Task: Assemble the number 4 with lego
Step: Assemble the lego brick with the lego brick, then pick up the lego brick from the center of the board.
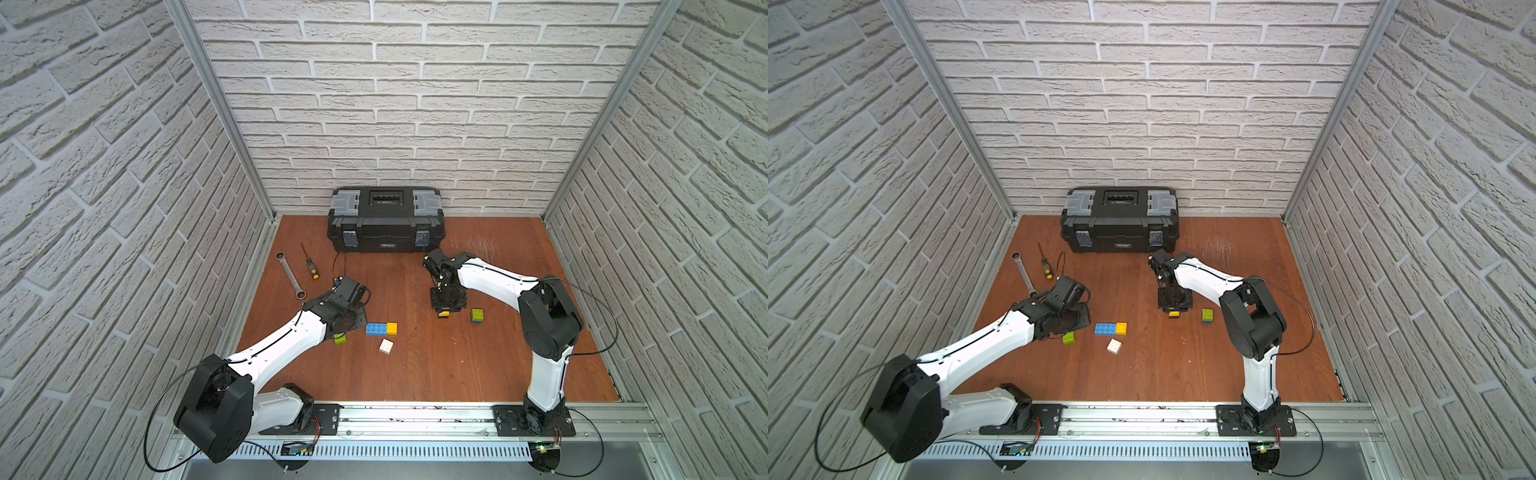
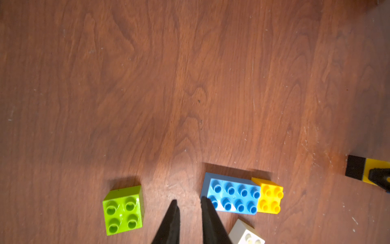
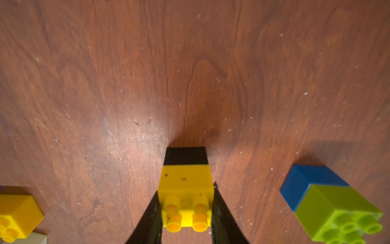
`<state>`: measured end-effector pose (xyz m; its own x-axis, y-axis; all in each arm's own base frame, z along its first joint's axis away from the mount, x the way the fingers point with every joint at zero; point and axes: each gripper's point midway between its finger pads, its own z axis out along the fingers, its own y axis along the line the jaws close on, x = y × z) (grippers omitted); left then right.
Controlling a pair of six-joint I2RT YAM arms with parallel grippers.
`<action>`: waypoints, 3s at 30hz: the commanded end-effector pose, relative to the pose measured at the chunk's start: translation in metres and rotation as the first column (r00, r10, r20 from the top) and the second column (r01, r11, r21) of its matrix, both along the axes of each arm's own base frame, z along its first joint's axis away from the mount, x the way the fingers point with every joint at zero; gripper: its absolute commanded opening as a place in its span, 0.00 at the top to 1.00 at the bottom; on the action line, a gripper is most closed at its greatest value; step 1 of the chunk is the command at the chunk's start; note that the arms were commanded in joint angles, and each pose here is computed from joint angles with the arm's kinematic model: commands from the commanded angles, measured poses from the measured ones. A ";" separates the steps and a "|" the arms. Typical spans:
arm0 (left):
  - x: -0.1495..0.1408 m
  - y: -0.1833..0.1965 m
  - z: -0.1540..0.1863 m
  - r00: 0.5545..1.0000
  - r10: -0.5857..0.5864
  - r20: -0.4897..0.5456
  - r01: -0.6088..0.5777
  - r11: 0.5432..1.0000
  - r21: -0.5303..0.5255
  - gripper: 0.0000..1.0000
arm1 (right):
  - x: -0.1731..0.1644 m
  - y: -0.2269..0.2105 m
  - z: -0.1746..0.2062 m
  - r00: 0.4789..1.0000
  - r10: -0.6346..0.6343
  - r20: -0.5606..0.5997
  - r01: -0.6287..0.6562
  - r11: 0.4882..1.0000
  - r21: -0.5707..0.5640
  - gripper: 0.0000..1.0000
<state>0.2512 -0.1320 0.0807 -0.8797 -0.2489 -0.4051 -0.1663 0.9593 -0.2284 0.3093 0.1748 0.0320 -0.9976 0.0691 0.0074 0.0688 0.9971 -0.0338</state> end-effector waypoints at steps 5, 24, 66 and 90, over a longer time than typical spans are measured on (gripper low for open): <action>-0.008 0.019 -0.002 0.999 0.054 0.002 -0.054 0.998 0.011 0.77 | -0.036 -0.038 -0.097 0.981 -0.022 -0.195 -0.010 0.987 -0.161 0.98; -0.024 0.083 -0.032 0.947 0.312 -0.077 -0.313 0.950 -0.008 0.82 | -0.028 0.054 0.089 0.924 0.311 0.224 -0.294 0.950 -0.107 0.44; -0.071 0.183 0.076 0.696 0.705 0.137 -0.713 0.701 0.022 0.71 | -0.063 0.328 -0.006 0.806 0.540 0.243 -0.581 0.801 0.145 0.45; -0.069 0.158 0.036 0.784 0.618 0.062 -0.616 0.786 -0.049 0.75 | -0.053 0.322 0.069 0.690 0.612 0.386 -0.685 0.724 0.079 0.98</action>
